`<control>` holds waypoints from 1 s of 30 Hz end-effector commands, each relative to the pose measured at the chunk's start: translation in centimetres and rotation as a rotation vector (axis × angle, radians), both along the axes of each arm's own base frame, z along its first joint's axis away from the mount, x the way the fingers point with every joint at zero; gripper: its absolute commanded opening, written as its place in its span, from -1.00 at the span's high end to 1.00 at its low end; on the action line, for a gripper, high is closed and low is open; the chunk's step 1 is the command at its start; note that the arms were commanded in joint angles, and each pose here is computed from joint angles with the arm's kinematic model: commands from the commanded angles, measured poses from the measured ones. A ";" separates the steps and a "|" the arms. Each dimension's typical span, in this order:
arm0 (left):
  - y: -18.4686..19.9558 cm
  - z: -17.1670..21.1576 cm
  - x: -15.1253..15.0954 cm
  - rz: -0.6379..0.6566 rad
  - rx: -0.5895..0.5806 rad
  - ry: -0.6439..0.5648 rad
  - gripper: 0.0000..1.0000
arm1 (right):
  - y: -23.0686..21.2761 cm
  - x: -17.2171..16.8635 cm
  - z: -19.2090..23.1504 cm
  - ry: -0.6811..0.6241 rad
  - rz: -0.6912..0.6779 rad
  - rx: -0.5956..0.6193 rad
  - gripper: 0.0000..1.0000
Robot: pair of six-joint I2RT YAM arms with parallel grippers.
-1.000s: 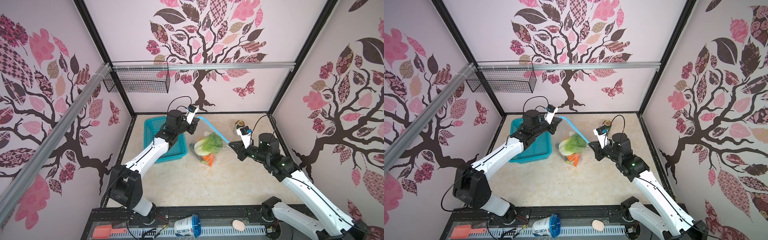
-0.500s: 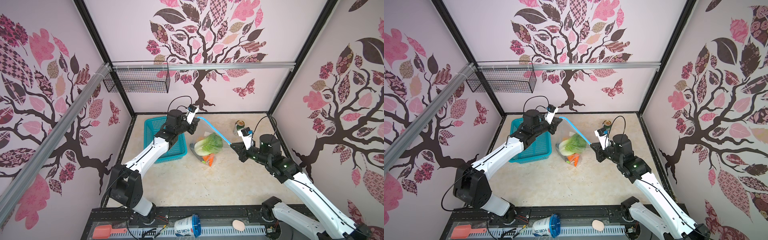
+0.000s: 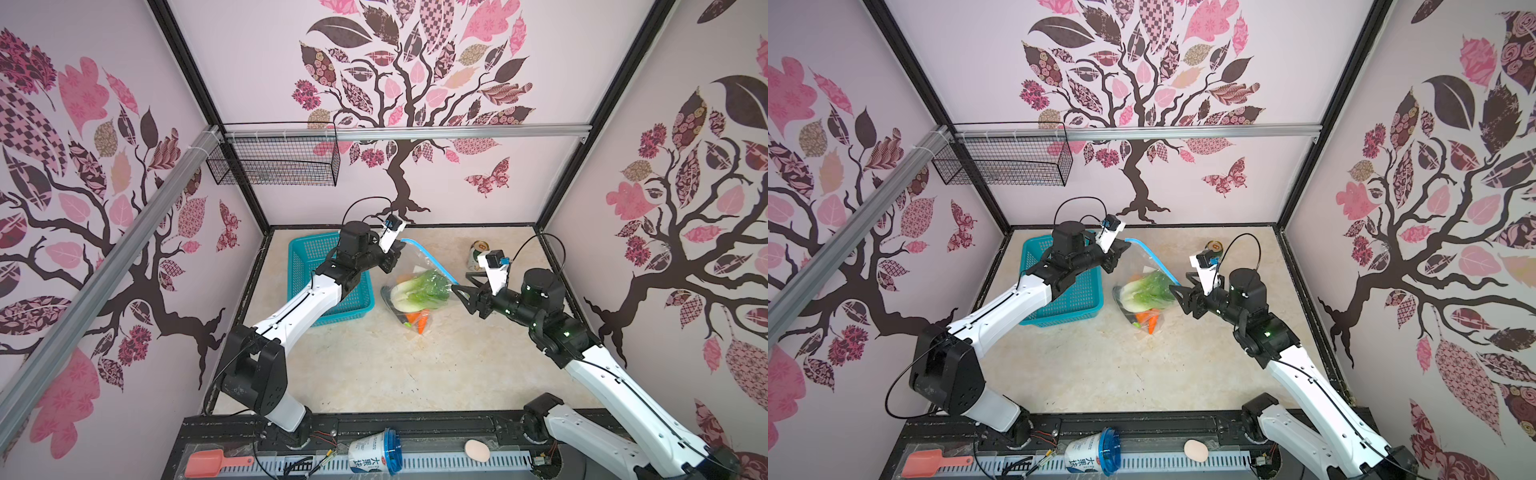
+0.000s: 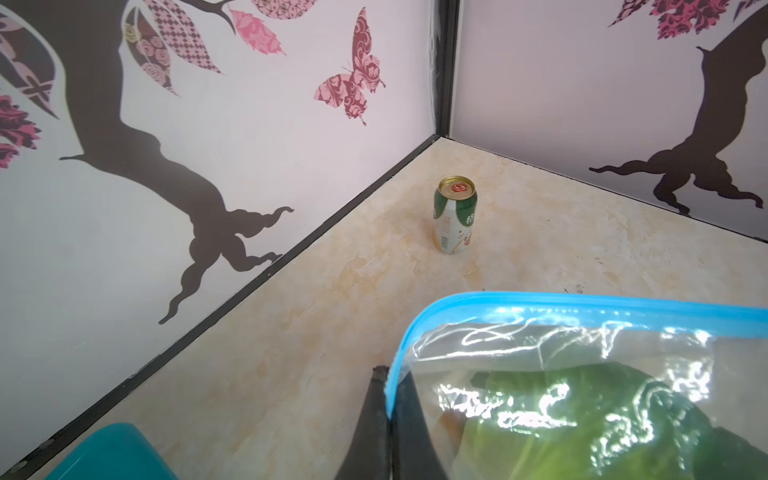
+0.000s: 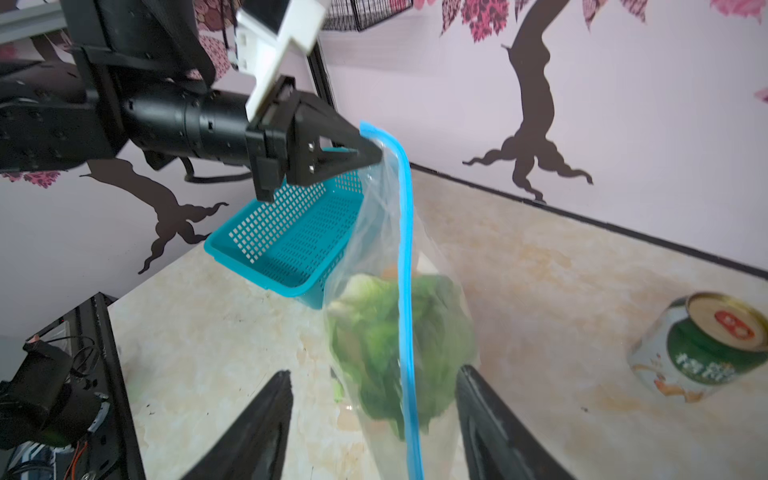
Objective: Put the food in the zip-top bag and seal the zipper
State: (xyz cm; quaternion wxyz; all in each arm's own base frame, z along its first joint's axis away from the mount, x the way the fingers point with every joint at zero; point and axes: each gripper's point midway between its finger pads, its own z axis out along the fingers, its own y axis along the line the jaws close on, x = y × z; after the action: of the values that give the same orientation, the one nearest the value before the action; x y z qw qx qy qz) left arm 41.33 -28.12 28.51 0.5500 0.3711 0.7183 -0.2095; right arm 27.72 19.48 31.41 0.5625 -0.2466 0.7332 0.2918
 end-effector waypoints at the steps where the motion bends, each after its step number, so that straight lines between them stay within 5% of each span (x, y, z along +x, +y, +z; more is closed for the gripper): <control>1: -1.2 1.5 -0.1 -0.041 -0.002 -0.039 1.00 | 1.0 1.9 3.5 -0.133 0.010 0.031 -0.34; 7: -1.8 1.4 -0.5 -0.057 -0.008 -0.033 1.00 | 2.3 5.3 0.8 -0.067 -0.002 -0.060 -0.33; 12: -1.9 1.3 -0.5 -0.059 -0.007 -0.030 1.00 | 4.6 4.9 -2.0 -0.007 0.069 -0.110 -0.17; 19: -1.9 1.9 -0.7 -0.061 -0.013 -0.039 1.00 | 4.4 5.5 -3.7 0.041 0.022 -0.142 0.99; 20: -1.9 1.9 -0.8 -0.063 -0.014 -0.040 1.00 | 4.2 5.5 -3.7 0.041 0.013 -0.143 1.00; 25: -1.9 2.2 -1.0 -0.070 -0.016 -0.044 1.00 | 3.3 5.9 -4.1 0.037 -0.043 -0.156 0.83; 26: -2.0 2.2 -1.0 -0.073 -0.015 -0.046 1.00 | 3.1 5.9 -4.3 0.033 -0.052 -0.168 0.69; 28: -2.1 2.2 -1.3 -0.087 -0.015 -0.045 1.00 | 2.6 6.2 -4.8 0.031 -0.080 -0.202 -0.05; 30: -2.2 2.2 -1.5 -0.102 -0.016 -0.047 1.00 | 1.9 6.7 -5.1 0.024 -0.122 -0.236 -0.23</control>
State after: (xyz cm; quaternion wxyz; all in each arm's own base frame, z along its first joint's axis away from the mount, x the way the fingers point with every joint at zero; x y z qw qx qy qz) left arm 40.24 -29.71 27.94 0.5385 0.3938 0.7098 -0.2262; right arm 33.79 22.53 26.54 0.5310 -0.2735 0.7735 0.2118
